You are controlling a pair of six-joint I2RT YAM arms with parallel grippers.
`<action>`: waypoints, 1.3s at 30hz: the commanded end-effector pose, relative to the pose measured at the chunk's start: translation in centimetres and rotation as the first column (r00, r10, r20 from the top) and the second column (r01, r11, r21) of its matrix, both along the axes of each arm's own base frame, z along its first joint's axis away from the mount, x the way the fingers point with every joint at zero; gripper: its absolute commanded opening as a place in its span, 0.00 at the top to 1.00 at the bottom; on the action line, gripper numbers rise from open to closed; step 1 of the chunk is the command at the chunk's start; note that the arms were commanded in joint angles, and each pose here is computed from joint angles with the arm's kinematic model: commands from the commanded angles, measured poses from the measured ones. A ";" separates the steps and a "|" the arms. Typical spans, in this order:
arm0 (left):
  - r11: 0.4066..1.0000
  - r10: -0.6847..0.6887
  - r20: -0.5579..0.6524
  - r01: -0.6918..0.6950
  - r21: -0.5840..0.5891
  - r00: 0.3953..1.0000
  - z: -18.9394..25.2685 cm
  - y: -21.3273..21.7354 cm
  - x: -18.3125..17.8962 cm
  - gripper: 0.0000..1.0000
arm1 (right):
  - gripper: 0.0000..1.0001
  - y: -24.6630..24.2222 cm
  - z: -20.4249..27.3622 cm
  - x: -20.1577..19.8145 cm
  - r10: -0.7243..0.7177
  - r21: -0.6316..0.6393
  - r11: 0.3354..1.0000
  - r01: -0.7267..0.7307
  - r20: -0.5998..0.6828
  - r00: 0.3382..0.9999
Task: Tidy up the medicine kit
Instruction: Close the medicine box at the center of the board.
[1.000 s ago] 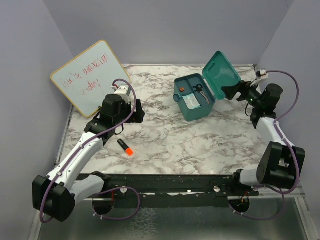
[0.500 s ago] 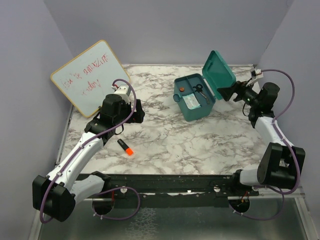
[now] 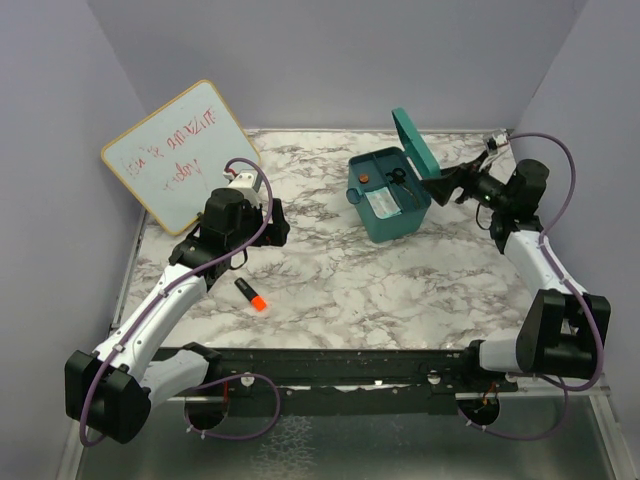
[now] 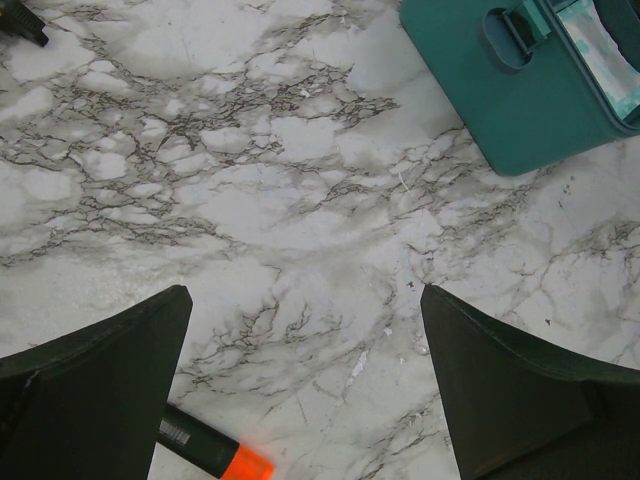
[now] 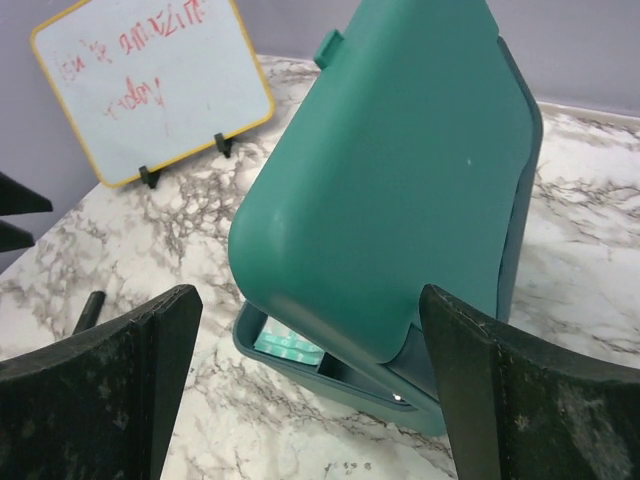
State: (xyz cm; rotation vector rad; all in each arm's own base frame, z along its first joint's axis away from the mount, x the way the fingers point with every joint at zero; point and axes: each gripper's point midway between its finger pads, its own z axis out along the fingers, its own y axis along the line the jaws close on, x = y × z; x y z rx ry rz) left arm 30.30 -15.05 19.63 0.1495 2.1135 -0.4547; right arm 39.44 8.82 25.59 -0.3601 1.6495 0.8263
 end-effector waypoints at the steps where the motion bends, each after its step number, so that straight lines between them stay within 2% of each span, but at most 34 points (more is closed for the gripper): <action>1: 1.000 -0.014 -0.003 0.014 0.003 1.000 -0.2 -0.2 -0.2 0.01 | 0.04 1.5 1.9 -1.6 0.097 0.008 0.995 -0.097 0.030 0.995; 8: 1.000 -0.009 -0.007 0.009 0.004 1.000 -0.3 -0.2 -0.2 0.01 | 0.04 1.9 2.4 -2.1 0.114 0.056 0.992 -0.115 0.010 0.993; 14: 1.000 0.025 -0.023 -0.026 -0.013 0.999 -0.5 0.0 0.0 0.01 | 0.06 0.3 1.9 -0.3 -0.045 0.111 0.992 0.055 -0.091 0.995; 17: 0.999 0.026 -0.038 -0.028 -0.037 0.999 -0.5 -0.4 0.2 0.01 | 0.18 -0.8 1.1 0.8 -0.140 0.098 0.982 0.160 -0.178 0.974; 20: 0.997 -0.015 -0.074 0.009 -0.077 0.997 -0.6 -1.7 0.6 0.01 | 0.32 -0.7 0.8 1.1 -0.156 0.100 0.978 0.183 -0.230 0.961; 24: 0.982 -0.073 -0.119 0.051 -0.180 0.990 -0.6 -4.3 1.6 0.01 | 0.62 0.5 0.0 1.8 -0.143 0.111 0.976 0.184 -0.304 0.942; 29: 0.946 -0.109 -0.110 0.069 -0.316 0.988 0.5 -7.1 3.9 0.02 | 0.96 2.8 -1.5 2.6 -0.095 0.114 0.983 0.147 -0.374 0.923; 30: 0.938 -0.114 -0.101 0.073 -0.340 0.988 0.9 -7.6 4.3 0.02 | 0.99 3.3 -1.9 2.8 -0.083 0.110 0.985 0.135 -0.388 0.918; 33: 0.903 -0.115 -0.074 0.073 -0.424 0.991 1.9 -9.0 6.0 0.04 | 1.00 5.3 -3.3 3.5 -0.045 0.091 0.992 0.091 -0.422 0.905; 39: 0.843 -0.128 -0.120 0.044 -0.536 0.985 1.0 -11.5 9.0 0.08 | 1.00 8.5 -6.6 4.4 0.010 0.048 0.999 0.015 -0.478 0.878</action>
